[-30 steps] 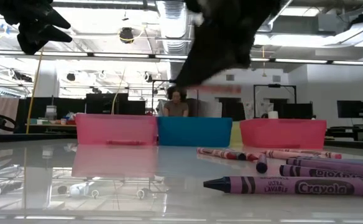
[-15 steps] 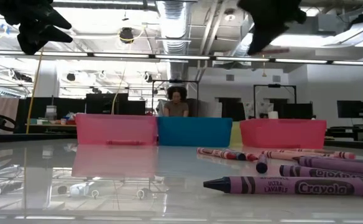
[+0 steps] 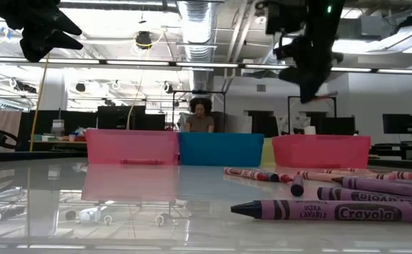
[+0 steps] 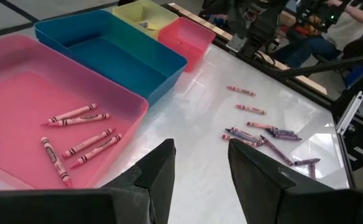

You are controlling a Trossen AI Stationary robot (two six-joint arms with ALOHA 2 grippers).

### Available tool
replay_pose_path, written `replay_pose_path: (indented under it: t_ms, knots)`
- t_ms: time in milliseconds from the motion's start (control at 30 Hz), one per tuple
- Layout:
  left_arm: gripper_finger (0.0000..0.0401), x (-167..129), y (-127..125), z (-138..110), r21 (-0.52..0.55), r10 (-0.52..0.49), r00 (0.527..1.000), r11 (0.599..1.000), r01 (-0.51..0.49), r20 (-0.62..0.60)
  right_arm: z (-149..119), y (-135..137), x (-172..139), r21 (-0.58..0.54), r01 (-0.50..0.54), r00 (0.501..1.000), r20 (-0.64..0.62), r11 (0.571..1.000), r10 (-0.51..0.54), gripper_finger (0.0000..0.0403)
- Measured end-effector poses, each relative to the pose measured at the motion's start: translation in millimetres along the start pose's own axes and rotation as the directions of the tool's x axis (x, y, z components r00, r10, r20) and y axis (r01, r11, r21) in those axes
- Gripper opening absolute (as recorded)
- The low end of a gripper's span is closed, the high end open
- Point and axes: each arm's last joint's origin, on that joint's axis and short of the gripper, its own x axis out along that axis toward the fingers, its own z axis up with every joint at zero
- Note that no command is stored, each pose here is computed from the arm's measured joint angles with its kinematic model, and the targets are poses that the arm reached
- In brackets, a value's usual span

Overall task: Sort crayons
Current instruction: Put the red crayon into the red bin, then put the pink crayon into the pink bin

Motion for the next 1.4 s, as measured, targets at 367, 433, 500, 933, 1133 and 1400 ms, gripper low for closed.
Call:
replay_pose_path:
  t_ms: [367, 433, 500, 933, 1133, 1400]
  knots:
    - [0.0139, -0.1, 1.6, -1.9, 0.001, 0.014, 1.000, 1.000, -0.014, -0.016, -19.8, -20.5, 69.9, 0.082, -0.191, 0.980, 0.076, 0.978, 0.185, 0.0005]
    - [0.0139, -0.1, 1.6, -1.9, 0.001, 0.013, 1.000, 1.000, -0.013, -0.016, -23.6, -21.6, 80.5, 0.074, -0.207, 0.976, 0.083, 0.976, 0.201, 0.0005]
    - [0.0139, -0.1, 1.6, -1.9, 0.000, 0.014, 1.000, 1.000, -0.014, -0.016, -27.9, -22.0, 90.0, 0.065, -0.229, 0.972, 0.076, 0.971, 0.224, 0.0005]
    - [0.0139, 0.0, 2.2, -1.4, -0.001, 0.035, 0.999, 0.999, -0.035, 0.001, -35.2, -19.0, 113.6, 0.096, -0.259, 0.965, 0.055, 0.961, 0.255, 0.0061]
    - [0.0139, 0.0, 2.1, -1.5, -0.001, 0.030, 1.000, 1.000, -0.030, -0.003, -28.8, -24.9, 101.4, 0.098, -0.268, 0.962, 0.074, 0.959, 0.261, 0.0115]
    - [0.0139, -0.1, 3.0, -2.8, 0.011, 0.037, 0.999, 0.999, -0.037, -0.014, -36.0, -42.1, 47.4, 0.140, -0.315, 0.949, 0.043, 0.939, 0.312, 0.0145]
